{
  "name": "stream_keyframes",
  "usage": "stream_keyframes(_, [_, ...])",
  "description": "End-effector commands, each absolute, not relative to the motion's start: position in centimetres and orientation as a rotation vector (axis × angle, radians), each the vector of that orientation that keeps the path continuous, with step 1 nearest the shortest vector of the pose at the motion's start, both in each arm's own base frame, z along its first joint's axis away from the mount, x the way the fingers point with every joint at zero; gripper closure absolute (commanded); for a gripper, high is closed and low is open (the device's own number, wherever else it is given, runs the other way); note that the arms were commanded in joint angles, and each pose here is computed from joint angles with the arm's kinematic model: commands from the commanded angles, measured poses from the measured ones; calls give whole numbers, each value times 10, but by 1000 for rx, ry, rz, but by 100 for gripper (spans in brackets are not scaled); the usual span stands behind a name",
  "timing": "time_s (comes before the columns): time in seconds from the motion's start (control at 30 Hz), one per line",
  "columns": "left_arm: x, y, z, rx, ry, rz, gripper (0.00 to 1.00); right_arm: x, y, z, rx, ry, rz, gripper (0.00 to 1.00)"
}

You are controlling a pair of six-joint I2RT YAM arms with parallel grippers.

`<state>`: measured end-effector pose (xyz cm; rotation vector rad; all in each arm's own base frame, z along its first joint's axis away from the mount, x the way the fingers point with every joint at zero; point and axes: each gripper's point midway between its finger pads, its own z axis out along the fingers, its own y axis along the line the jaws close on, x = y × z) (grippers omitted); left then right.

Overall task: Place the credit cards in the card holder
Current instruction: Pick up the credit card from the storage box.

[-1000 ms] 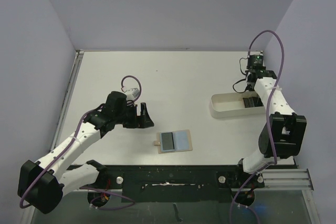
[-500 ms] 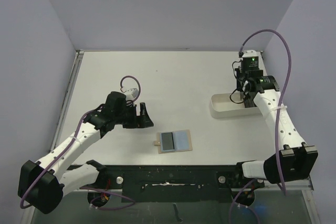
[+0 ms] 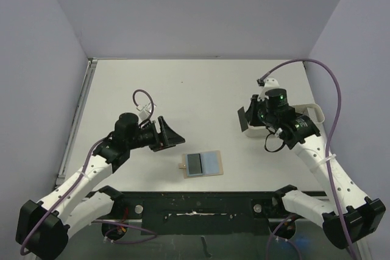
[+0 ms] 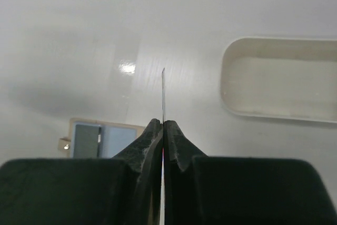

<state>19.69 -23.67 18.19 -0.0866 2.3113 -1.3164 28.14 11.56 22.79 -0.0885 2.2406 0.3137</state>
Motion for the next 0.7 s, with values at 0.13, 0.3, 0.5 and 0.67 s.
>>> stream_keyframes(0.13, [199,-255,216,-274,2056,-1705,32,254,191,231,-62,2116,799,100])
stream_keyframes(0.3, [202,-253,197,-349,2073,-1698,32,240,211,212,-22,2112,929,100])
stream_keyframes(0.5, [203,-250,166,-412,2148,-1629,33,227,241,188,19,2109,1114,100])
stream_keyframes(0.67, [199,-253,160,-409,2152,-1652,33,221,261,186,42,2085,1218,100])
